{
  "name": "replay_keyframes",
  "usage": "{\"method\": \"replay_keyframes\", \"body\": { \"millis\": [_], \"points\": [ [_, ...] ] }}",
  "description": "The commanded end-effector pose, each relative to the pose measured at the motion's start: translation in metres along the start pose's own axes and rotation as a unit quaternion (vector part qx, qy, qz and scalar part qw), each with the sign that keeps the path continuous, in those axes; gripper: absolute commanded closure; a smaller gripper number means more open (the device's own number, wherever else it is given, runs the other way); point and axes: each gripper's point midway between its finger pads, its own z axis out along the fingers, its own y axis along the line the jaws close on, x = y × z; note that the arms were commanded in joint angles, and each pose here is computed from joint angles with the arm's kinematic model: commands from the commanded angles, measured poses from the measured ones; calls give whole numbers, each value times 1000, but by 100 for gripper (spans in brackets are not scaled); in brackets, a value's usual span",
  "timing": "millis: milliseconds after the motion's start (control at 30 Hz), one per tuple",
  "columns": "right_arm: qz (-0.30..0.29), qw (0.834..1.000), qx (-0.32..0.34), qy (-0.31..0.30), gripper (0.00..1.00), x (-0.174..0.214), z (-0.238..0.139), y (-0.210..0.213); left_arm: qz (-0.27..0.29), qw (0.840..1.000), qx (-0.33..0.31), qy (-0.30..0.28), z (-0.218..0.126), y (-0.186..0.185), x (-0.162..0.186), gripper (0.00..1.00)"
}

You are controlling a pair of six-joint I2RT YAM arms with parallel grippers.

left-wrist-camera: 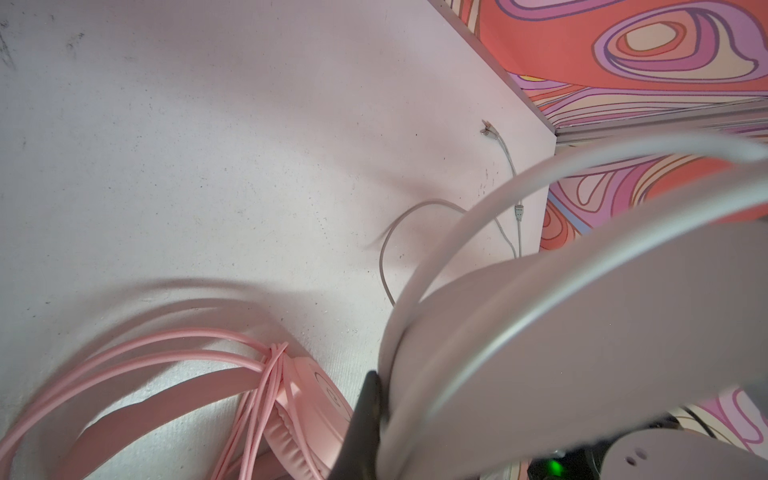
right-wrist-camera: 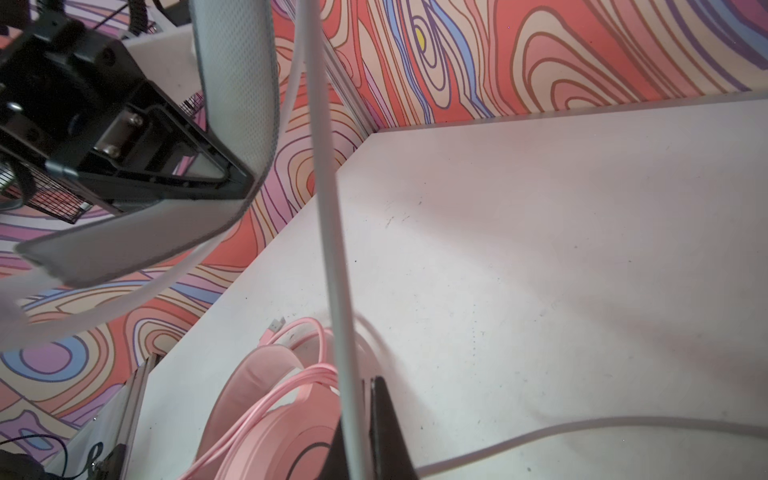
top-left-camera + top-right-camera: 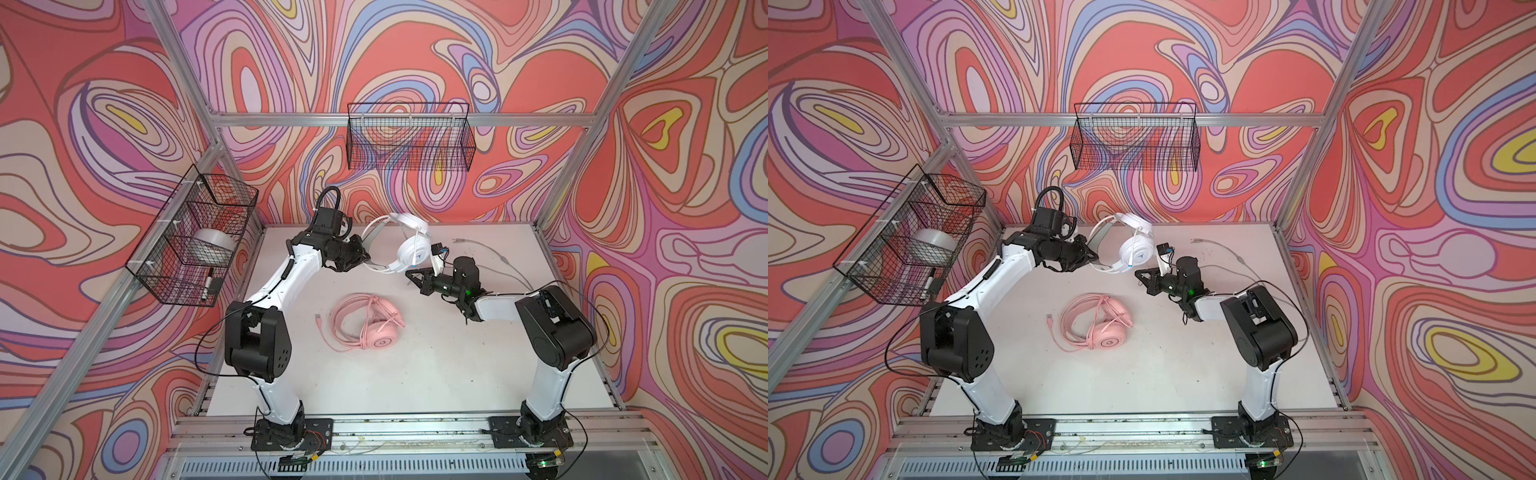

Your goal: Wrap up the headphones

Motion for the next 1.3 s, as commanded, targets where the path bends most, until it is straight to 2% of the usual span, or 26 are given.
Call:
{"method": "replay_keyframes", "body": {
  "millis": [0,200,400,567,667,733,933,1067,1167,1267],
  "points": [
    [40,999,-18,-1,100,11,-2,3,3,998,45,-41,-22,-27,-15,100],
    [84,996,-31,30,97,40,0,5,-1,999,30,-40,-18,-18,-14,100],
    [113,990,-9,89,94,64,-4,0,-5,999,18,-37,-10,-9,-13,100],
    [110,985,39,130,83,75,-18,-5,-5,999,11,-30,-7,-3,-10,100],
    [103,984,62,132,72,68,-26,-7,-5,1000,11,-27,-5,-2,-7,100],
    [99,985,69,122,69,57,-32,-5,-4,1000,11,-26,-5,-1,-7,100],
    [83,986,104,103,67,35,-53,-9,-2,1000,8,-24,-5,0,-5,100],
    [64,982,154,90,66,17,-67,-26,-2,1000,9,-22,-4,1,-5,100],
    [62,970,217,91,68,2,-74,-58,-2,1000,10,-22,-4,1,-5,100],
    [56,949,286,120,71,-7,-71,-94,-2,1000,11,-20,-3,1,-4,100]
  ]
}}
